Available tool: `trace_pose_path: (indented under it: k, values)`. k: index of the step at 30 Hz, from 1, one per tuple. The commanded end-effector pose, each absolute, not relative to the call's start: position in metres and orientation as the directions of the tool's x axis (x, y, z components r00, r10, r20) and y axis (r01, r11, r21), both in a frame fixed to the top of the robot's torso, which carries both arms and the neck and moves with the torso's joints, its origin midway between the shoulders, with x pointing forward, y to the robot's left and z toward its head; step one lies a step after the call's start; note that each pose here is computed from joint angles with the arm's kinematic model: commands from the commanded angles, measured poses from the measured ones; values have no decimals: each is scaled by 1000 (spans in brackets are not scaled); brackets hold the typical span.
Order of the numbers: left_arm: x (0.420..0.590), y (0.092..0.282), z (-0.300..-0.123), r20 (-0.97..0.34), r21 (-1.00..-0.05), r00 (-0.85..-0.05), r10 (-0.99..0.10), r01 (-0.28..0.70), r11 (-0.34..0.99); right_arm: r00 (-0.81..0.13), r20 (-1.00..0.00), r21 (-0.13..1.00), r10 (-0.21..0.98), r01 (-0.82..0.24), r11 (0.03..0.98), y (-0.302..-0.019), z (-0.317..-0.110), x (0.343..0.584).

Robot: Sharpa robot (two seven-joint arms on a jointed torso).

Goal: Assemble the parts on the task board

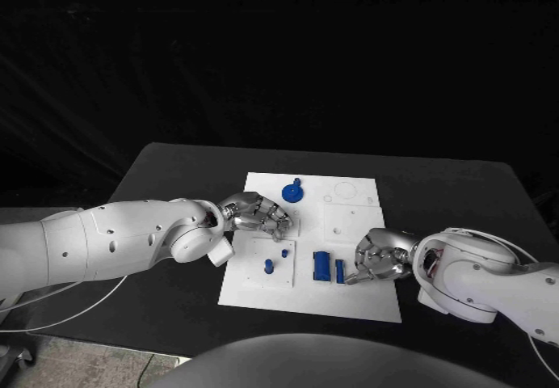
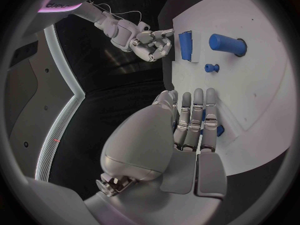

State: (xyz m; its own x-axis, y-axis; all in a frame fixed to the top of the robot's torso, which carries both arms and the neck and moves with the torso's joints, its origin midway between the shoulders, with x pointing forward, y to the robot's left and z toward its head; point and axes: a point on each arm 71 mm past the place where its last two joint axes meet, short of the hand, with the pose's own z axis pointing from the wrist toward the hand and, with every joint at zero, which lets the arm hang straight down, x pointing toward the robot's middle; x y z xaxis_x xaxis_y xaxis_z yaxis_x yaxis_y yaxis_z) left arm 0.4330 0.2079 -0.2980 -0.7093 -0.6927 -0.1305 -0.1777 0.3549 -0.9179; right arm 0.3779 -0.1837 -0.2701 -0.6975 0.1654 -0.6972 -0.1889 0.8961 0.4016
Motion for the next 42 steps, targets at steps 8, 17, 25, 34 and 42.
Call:
trace_pose_path:
  k: [8, 17, 25, 34, 42]
  values:
    - [428, 210, -284, -151, -952, -679, -719, -95, 290, -531, -718, 588, 450, -118, 800, -199, -227, 402]
    - [433, 220, -250, -180, -979, -608, -773, 34, 201, -387, -681, 701, 621, -102, 705, -209, -211, 418]
    - [438, 234, -213, -191, -981, -536, -822, 130, 143, -321, -650, 744, 689, -86, 662, -218, -210, 428]
    - [441, 241, -194, -180, -976, -472, -863, 196, 97, -283, -535, 841, 796, -91, 533, -217, -207, 434]
    - [447, 239, -194, -156, -978, -452, -879, 193, 74, -290, -441, 895, 849, -76, 439, -221, -209, 438]
